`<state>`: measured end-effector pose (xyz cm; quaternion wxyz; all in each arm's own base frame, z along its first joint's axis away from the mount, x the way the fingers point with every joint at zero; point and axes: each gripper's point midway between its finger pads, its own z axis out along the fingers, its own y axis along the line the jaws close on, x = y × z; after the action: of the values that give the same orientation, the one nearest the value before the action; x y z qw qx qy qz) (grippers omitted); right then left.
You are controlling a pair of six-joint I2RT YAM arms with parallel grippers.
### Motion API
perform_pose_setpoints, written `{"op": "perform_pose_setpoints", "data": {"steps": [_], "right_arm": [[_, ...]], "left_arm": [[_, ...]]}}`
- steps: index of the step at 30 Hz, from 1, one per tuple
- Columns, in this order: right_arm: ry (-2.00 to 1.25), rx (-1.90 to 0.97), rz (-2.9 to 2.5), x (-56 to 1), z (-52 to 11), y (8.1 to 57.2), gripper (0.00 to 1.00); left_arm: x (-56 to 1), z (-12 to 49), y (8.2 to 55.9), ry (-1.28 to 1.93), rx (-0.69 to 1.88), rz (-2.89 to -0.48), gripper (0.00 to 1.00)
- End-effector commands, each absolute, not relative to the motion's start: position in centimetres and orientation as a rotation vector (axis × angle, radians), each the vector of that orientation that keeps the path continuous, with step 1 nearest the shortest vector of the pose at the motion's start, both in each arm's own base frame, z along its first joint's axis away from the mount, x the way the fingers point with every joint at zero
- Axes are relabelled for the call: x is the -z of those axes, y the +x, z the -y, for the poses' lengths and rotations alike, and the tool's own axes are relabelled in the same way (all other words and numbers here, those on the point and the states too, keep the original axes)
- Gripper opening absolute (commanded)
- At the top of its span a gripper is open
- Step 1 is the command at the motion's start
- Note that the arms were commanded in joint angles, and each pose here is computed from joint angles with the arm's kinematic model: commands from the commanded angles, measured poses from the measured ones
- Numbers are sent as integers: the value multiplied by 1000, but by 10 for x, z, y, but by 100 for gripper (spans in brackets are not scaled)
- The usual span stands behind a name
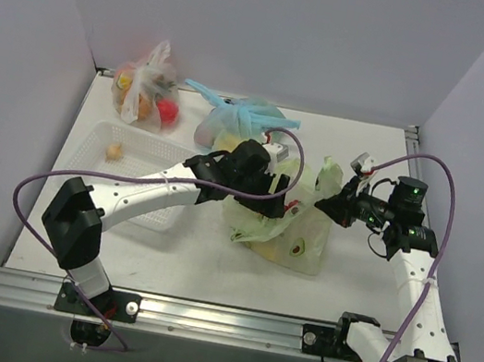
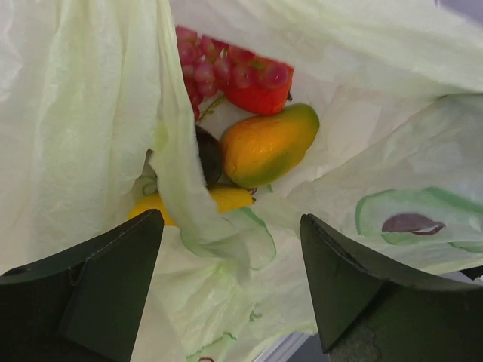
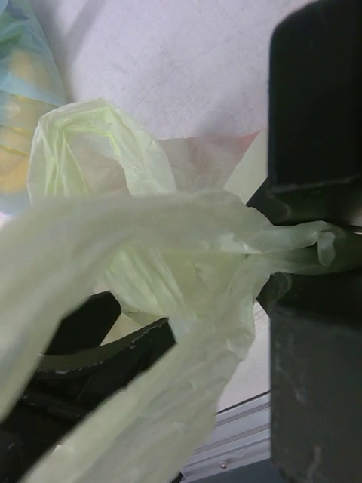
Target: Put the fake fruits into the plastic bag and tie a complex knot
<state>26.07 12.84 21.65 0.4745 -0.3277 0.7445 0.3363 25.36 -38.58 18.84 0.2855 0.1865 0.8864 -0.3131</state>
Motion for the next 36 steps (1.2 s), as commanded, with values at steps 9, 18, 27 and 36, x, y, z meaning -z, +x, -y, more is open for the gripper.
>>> {"op": "perform_pose_setpoints", "data": {"steps": [9, 18, 27, 36], "right_arm": [[-839, -817, -1758, -236, -134, 258, 0], [-740, -750, -1820, -230, -106, 264, 0], [-603, -773, -1888, -225, -76, 279, 0], [-531, -733, -1968, -207, -44, 284, 0]], "left_arm": [[-226, 393, 240, 448, 900, -2273, 59], [-330, 371, 272, 535, 960, -1971, 0], [-403, 315, 286, 530, 973, -1721, 0], [-431, 222, 333, 291, 817, -1608, 0]]}}
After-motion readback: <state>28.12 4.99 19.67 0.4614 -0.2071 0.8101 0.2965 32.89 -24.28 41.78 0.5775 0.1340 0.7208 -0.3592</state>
